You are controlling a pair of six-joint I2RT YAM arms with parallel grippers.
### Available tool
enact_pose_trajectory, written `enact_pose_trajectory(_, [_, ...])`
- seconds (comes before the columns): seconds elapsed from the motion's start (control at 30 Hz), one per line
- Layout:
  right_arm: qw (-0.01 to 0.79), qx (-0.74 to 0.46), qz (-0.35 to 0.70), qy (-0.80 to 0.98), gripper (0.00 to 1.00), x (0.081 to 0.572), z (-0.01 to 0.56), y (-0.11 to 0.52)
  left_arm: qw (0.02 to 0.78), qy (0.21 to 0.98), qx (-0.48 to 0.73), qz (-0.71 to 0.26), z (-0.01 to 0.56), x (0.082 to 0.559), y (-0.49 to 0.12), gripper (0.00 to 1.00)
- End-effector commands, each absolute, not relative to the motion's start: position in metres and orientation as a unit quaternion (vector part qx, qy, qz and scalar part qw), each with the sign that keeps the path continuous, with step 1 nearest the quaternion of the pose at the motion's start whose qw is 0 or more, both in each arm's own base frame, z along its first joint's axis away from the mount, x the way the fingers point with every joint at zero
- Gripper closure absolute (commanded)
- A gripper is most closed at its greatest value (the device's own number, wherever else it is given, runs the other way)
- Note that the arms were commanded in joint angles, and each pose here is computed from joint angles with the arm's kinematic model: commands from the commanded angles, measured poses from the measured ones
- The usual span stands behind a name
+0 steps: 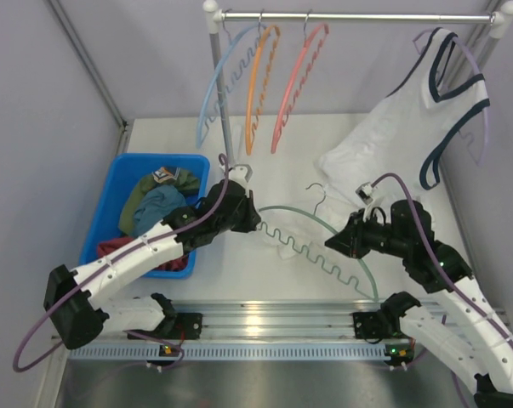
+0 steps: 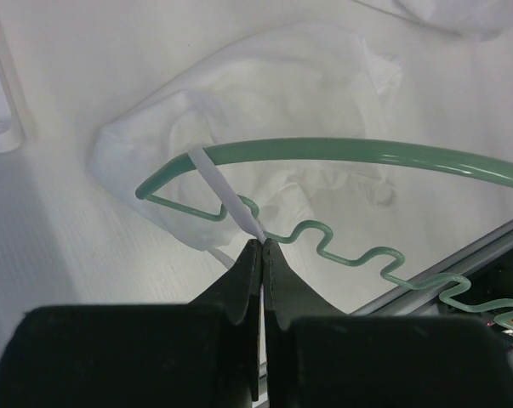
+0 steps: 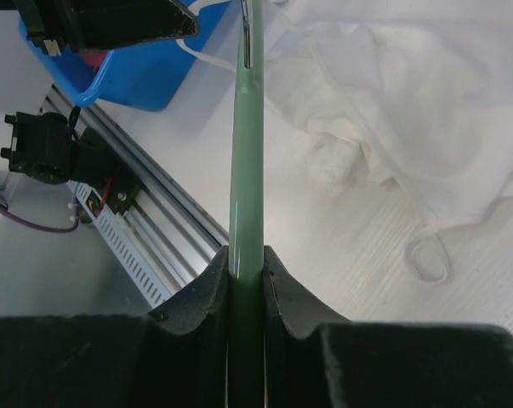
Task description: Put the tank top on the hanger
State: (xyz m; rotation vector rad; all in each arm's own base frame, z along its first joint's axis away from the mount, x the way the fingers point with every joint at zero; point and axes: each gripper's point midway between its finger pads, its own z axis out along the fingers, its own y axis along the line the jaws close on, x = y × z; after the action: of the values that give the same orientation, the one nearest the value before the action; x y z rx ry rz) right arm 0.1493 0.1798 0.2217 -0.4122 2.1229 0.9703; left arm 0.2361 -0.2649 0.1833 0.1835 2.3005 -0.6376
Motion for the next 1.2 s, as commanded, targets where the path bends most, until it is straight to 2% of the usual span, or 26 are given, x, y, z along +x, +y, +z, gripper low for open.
enact_pose_trajectory(0.0, [0.428, -0.191, 0.421, 0.777, 1.0, 0.154, 0.255, 0.195, 0.398, 0.876, 0.069, -0.263, 0.218, 0.241, -0.264, 1.0])
enact_pose_trajectory(0.2, [0.417, -0.2, 0.419, 0.782, 1.0, 0.155, 0.239, 0.196, 0.397, 0.877, 0.069, -0.263, 0.218, 0.239, -0.261, 1.0])
enact_pose_trajectory(0.5, [0.44, -0.208, 0.414, 0.769, 1.0, 0.171, 0.239, 0.203, 0.334, 0.879, 0.133, -0.313, 0.199, 0.207, -0.277, 1.0])
enact_pose_trajectory(0.8, [0.444, -0.216, 0.421, 0.761, 1.0, 0.183, 0.232, 0.213, 0.316, 0.874, 0.149, -0.337, 0.191, 0.189, -0.278, 1.0])
enact_pose_trajectory(1.17, [0.425, -0.249, 0.447, 0.746, 1.0, 0.162, 0.214, 0.239, 0.362, 0.894, 0.089, -0.25, 0.183, 0.213, -0.248, 1.0])
